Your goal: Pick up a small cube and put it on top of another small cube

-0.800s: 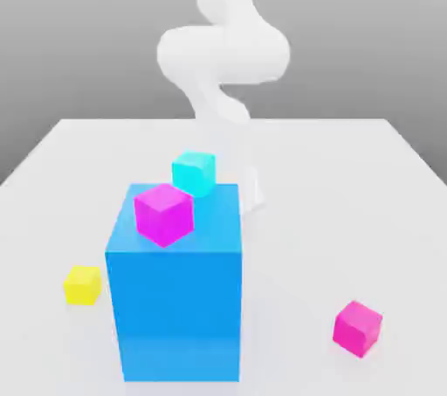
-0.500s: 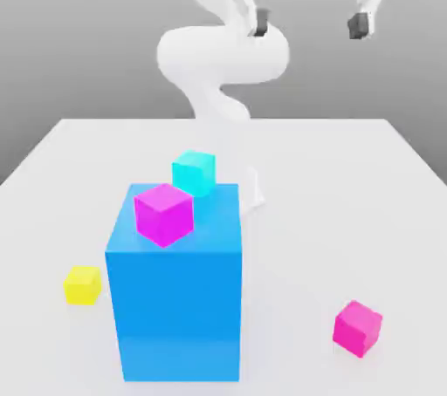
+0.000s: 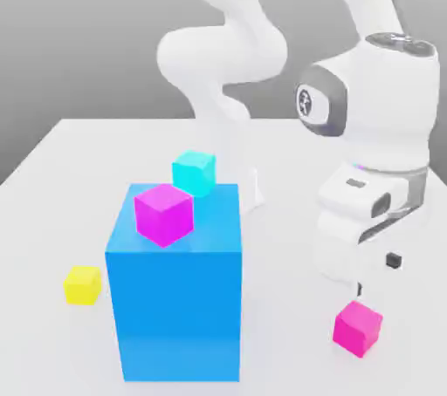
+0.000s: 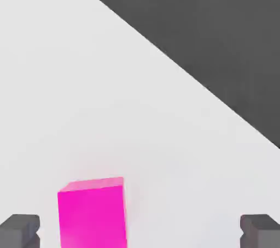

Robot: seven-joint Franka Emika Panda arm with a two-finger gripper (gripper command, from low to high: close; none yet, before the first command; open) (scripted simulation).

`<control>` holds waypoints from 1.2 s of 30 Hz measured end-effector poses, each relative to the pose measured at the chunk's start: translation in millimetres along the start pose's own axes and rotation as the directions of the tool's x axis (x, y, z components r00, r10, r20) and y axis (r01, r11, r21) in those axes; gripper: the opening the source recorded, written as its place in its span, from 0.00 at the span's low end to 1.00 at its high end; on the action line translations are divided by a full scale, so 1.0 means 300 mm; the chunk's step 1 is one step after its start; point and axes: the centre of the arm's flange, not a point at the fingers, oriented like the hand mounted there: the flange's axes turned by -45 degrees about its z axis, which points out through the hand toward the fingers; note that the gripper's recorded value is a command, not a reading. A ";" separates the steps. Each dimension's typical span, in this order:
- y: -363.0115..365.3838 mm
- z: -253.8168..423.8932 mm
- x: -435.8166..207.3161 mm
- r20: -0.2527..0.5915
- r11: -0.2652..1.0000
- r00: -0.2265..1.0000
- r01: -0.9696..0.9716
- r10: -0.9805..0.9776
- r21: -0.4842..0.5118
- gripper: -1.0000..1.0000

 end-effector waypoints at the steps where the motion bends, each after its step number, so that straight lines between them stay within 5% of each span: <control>1: -0.011 0.046 -0.005 0.010 1.000 1.000 0.010 -0.010 0.005 0.50; 5: -0.023 0.209 -0.013 0.020 1.000 1.000 0.020 -0.020 0.010 0.50; 6: -0.024 0.239 -0.016 0.020 1.000 1.000 0.021 -0.021 0.010 0.00; 13: -0.025 0.242 -0.016 0.021 1.000 1.000 0.021 -0.021 0.009 0.00; 19: -0.010 0.035 -0.017 0.022 1.000 1.000 0.006 -0.006 0.008 0.00; 36: 0.371 -0.620 -0.419 0.023 0.809 0.809 -0.587 0.587 -0.019 0.00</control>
